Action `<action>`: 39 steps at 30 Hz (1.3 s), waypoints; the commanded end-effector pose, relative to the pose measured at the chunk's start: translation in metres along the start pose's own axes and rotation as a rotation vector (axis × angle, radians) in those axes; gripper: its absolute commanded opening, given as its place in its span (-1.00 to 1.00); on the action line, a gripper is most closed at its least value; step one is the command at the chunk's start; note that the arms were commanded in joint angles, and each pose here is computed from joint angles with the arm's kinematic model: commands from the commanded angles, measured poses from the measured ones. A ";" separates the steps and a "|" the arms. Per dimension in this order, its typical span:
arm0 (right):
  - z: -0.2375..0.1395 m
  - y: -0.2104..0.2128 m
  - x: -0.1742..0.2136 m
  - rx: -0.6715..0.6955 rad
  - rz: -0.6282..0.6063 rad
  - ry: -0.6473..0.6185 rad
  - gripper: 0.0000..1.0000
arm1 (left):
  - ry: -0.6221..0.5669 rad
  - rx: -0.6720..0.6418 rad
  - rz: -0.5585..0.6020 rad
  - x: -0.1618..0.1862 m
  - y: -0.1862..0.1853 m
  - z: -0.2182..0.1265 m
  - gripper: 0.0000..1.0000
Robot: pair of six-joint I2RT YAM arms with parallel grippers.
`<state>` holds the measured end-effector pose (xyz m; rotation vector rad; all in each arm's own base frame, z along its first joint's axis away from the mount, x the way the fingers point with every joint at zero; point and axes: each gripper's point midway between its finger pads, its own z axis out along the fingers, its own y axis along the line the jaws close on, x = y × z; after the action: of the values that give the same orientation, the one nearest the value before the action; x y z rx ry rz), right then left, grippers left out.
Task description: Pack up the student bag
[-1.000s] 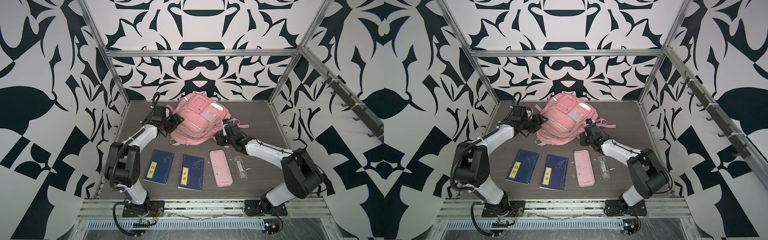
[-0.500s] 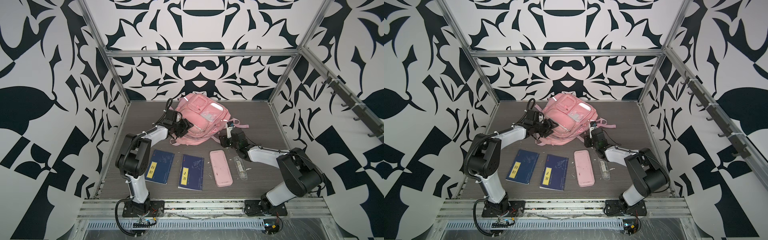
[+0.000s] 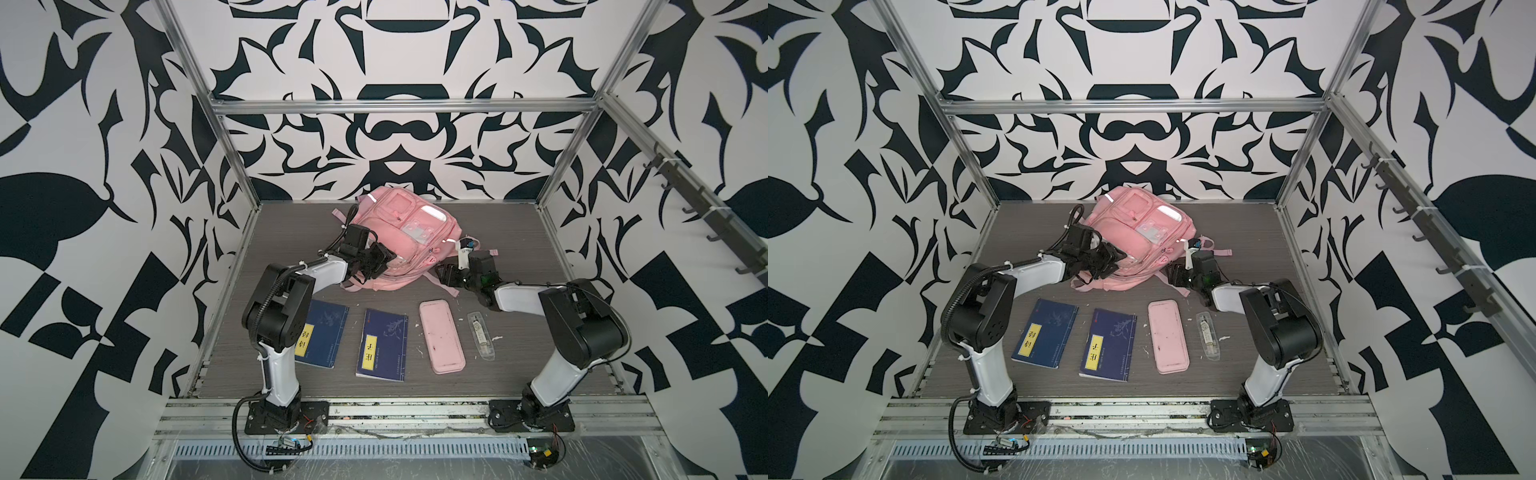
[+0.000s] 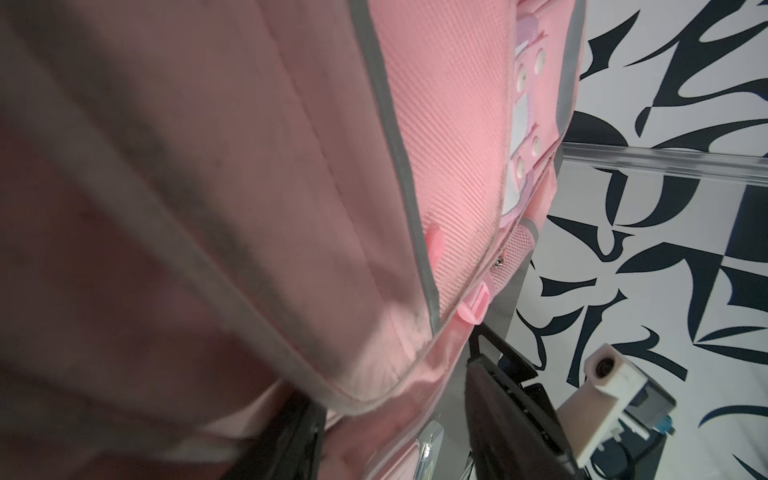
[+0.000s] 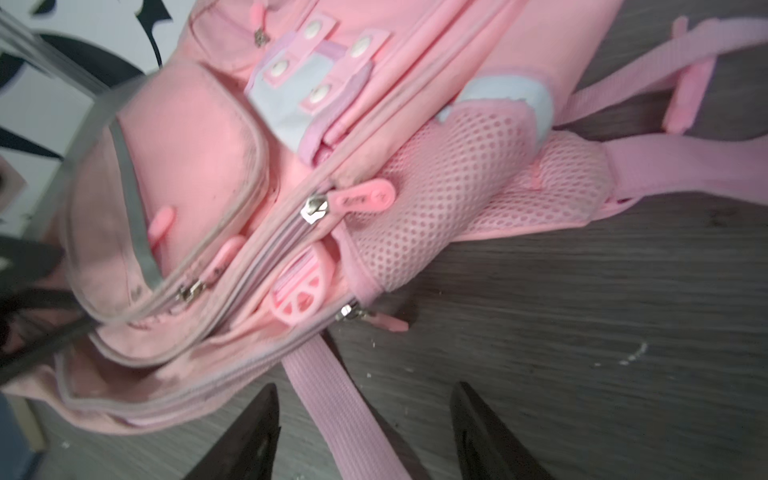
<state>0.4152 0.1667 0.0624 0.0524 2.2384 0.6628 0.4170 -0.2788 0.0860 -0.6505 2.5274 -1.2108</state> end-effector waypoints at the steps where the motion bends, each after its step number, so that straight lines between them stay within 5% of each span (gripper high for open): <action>1: 0.008 0.010 -0.034 -0.122 0.204 -0.056 0.36 | -0.017 0.000 -0.020 -0.004 0.002 0.006 0.05; 11: 0.037 0.008 -0.039 -0.180 0.296 -0.031 0.37 | -0.011 -0.005 -0.023 -0.001 0.006 0.011 0.00; 16: 0.047 0.006 -0.038 -0.192 0.316 -0.019 0.31 | -0.003 0.007 -0.022 -0.002 0.004 0.015 -0.45; 24: 0.046 0.011 -0.033 -0.223 0.315 0.006 -0.29 | -0.032 0.023 0.014 -0.018 -0.006 -0.002 -0.98; 29: 0.038 0.020 -0.022 -0.287 0.348 0.022 -0.45 | -0.031 0.074 0.027 -0.030 -0.021 -0.018 -1.00; 35: 0.033 0.031 -0.013 -0.332 0.336 0.027 -0.40 | -0.015 0.195 0.101 -0.029 -0.071 -0.047 -1.00; 39: 0.023 0.036 -0.018 -0.351 0.304 -0.005 -0.17 | -0.031 0.249 0.146 -0.028 -0.098 -0.072 -1.00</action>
<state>0.4407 0.1964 0.0457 0.3168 2.1830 1.1714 0.4288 -0.2657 0.1236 -0.5960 2.4917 -1.3091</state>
